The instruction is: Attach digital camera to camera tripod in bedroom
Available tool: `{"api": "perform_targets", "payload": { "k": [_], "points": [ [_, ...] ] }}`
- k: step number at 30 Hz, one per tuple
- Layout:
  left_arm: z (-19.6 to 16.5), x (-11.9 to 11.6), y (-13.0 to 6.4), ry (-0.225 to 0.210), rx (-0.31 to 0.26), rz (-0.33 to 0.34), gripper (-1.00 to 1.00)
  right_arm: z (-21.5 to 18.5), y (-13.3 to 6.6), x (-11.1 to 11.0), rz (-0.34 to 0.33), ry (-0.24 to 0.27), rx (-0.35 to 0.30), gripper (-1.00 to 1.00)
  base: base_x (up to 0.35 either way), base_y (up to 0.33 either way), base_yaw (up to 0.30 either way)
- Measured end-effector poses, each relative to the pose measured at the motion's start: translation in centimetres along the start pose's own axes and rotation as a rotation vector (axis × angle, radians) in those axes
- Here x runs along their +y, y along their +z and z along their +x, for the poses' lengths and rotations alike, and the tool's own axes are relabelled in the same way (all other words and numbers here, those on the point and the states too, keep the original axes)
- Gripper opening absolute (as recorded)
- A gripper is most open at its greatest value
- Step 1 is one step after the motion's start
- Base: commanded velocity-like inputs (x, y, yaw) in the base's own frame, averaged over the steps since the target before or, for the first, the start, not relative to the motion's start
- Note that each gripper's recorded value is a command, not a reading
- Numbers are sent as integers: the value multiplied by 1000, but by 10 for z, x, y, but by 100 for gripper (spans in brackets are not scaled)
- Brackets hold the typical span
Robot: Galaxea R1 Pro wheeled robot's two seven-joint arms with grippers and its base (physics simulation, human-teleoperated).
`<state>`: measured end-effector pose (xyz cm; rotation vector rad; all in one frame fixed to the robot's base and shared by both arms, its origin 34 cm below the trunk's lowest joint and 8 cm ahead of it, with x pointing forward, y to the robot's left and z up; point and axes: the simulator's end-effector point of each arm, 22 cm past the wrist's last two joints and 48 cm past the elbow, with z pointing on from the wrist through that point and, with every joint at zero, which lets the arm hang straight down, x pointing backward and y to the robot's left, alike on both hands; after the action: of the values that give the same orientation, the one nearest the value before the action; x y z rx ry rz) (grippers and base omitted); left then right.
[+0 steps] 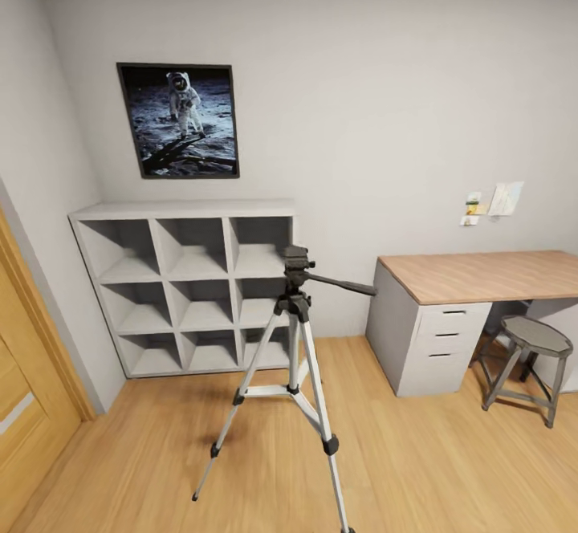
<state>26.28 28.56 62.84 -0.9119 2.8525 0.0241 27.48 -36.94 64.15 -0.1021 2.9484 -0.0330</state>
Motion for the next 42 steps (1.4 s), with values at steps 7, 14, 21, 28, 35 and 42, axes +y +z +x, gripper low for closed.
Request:
{"api": "perform_targets", "payload": {
  "k": [7,14,21,28,35,42],
  "points": [
    [0,0,0,0,0,0,-100,0,0,1,3,0,-1,100,240,276,0],
    [0,0,0,0,1,0,-100,-1,0,1,3,0,-2,100,222,288,0],
    [1,-1,0,0,1,1,-100,-1,0,1,4,0,-3,100,210,294,0],
    [1,-1,0,0,2,1,-100,-1,1,2,3,1,-2,100,200,305,-39],
    [1,-2,0,0,2,2,-100,0,1,3,3,1,-1,100,184,317,-192],
    [1,-2,0,0,2,3,-100,0,1,3,3,2,0,100,77,157,-240]
  ]
}}
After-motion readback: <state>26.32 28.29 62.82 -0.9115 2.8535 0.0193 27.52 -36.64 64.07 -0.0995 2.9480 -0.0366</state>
